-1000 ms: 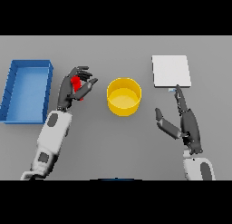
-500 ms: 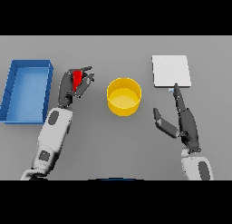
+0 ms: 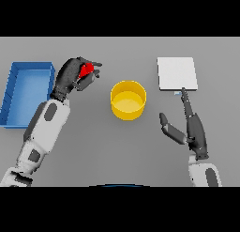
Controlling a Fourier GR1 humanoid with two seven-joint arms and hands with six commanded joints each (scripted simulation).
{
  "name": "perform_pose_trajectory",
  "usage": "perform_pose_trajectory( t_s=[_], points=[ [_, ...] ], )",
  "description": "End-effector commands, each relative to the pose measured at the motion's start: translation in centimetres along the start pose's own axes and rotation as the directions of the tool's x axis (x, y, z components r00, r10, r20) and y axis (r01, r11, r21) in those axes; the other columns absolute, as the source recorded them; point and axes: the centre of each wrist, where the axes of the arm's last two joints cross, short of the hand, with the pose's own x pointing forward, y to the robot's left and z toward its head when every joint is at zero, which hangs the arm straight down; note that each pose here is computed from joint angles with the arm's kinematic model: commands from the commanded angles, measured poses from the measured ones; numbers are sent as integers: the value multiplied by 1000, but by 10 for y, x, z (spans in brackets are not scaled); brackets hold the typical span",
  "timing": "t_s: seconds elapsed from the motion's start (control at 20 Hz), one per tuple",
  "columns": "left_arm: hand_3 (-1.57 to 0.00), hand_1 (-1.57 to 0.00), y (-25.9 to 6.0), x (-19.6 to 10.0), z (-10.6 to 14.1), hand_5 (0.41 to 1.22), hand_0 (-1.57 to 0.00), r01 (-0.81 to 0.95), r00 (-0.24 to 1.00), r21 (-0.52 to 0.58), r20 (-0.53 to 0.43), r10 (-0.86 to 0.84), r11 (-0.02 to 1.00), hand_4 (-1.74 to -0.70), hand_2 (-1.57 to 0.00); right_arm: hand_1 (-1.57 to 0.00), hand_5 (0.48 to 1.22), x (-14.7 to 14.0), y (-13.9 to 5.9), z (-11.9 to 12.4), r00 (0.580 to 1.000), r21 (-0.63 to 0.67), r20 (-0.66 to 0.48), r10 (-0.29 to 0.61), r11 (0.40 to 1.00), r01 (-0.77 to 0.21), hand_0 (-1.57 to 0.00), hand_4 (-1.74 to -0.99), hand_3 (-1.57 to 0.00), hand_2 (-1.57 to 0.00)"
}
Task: Pick up the red beaker and tilt it to pour out 1 green nut into yellow bowl. Pick up the yellow bowl and place it on the metallic measuring scale.
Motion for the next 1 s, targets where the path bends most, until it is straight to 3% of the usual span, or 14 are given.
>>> perform_pose_trajectory(
  t_s=[0.0,0.15,0.35,0.6,0.8,0.95],
  points=[
    [-1555,-1560,-1,3,-1,1127,-1559,27,1000,-20,2,-27,999,-1735,-1560,1,667,2,2,-4,1000,-2,5,-1,1000,1,1,-1092,1,1],
    [-1555,-1560,-4,9,1,1136,-1559,73,997,-56,11,-73,996,-1735,-1560,1,664,2,-4,-2,1000,-1,-5,7,1000,-7,1,-1092,1,1],
    [-1564,-1566,1,34,-21,1153,-1566,342,939,-161,89,-332,926,-1739,-1566,1,685,2,0,-1,1000,18,-1,-4,1000,4,1,-1069,1,1],
    [-1569,-1570,-4,62,-45,1199,-1569,661,750,-296,256,-609,690,-1740,-1569,1,689,2,3,3,1000,20,12,3,1000,-3,1,-1068,1,1],
    [-1570,-1570,-10,81,-57,1212,-1570,821,566,-346,383,-730,454,-1582,-1570,1,681,4,0,1,1000,16,21,-13,1000,13,1,-1063,1,1],
    [-1571,-1571,-20,91,-63,1216,-1571,887,442,-344,446,-778,307,-1657,-1571,1,672,0,3,-1,1000,22,-14,-22,1000,22,1,-1056,1,1]
  ],
)
